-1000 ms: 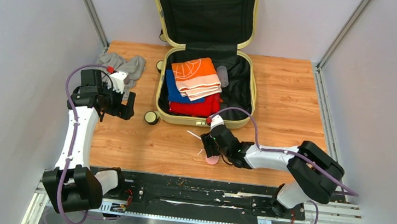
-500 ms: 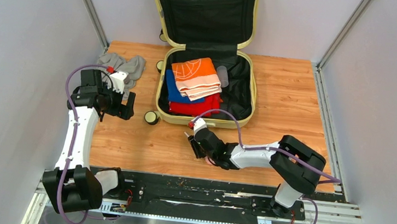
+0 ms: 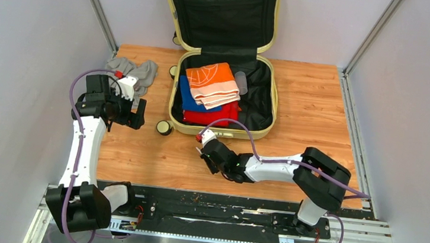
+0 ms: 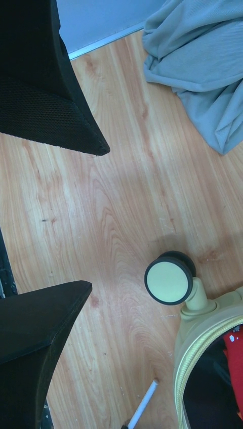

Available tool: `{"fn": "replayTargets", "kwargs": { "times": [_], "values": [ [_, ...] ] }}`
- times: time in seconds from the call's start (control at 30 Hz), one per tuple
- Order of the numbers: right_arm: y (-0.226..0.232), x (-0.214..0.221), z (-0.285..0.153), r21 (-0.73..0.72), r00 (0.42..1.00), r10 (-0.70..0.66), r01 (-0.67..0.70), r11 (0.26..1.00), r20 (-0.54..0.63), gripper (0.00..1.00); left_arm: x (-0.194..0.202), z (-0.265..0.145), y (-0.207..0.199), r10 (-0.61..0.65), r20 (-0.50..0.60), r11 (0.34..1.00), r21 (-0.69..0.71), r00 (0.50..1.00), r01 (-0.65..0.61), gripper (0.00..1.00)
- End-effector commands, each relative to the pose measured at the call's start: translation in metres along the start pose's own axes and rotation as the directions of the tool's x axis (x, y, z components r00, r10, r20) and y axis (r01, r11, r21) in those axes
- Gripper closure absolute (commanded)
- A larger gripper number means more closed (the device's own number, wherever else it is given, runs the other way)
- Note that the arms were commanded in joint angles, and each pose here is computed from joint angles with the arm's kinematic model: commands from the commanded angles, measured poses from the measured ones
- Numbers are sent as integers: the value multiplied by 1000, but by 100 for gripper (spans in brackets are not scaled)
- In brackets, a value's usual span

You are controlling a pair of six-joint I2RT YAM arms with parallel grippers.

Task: Pack the luggage
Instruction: Pick up the makeup from the center of the board, then place the makeup in the luggage.

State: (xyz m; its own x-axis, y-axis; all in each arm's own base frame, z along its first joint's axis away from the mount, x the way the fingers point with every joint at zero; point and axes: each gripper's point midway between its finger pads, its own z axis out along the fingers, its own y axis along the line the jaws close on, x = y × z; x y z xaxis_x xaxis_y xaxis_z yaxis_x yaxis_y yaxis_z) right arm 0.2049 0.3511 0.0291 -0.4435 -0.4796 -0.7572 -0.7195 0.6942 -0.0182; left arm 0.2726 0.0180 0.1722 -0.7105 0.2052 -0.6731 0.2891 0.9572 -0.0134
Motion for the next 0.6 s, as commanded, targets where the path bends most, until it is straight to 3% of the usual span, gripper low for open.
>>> {"fn": "replayTargets", "kwargs": {
  "times": [0.0,0.13,0.27,0.43,0.57],
  "values": [
    [14,-27,-30,-66,999,-40,42,997,22,100,-9,-11,0,9,28,1000,-5,1000,-9,0],
    [18,-78,-72,-165,989,46,-23,986,139,100,-11,-11,-1,7,30,1000,0,1000,-7,0],
    [-9,-125,-104,-234,951,211,-157,959,226,100,-10,-9,-2,2,26,1000,12,1000,-3,0],
    [-107,-163,-118,-131,854,397,-375,918,336,100,-9,-8,-2,2,24,1000,14,1000,-2,0],
    [-183,-169,-103,28,839,434,-468,883,327,100,-8,-6,-3,-5,17,1000,25,1000,5,0]
  ]
}}
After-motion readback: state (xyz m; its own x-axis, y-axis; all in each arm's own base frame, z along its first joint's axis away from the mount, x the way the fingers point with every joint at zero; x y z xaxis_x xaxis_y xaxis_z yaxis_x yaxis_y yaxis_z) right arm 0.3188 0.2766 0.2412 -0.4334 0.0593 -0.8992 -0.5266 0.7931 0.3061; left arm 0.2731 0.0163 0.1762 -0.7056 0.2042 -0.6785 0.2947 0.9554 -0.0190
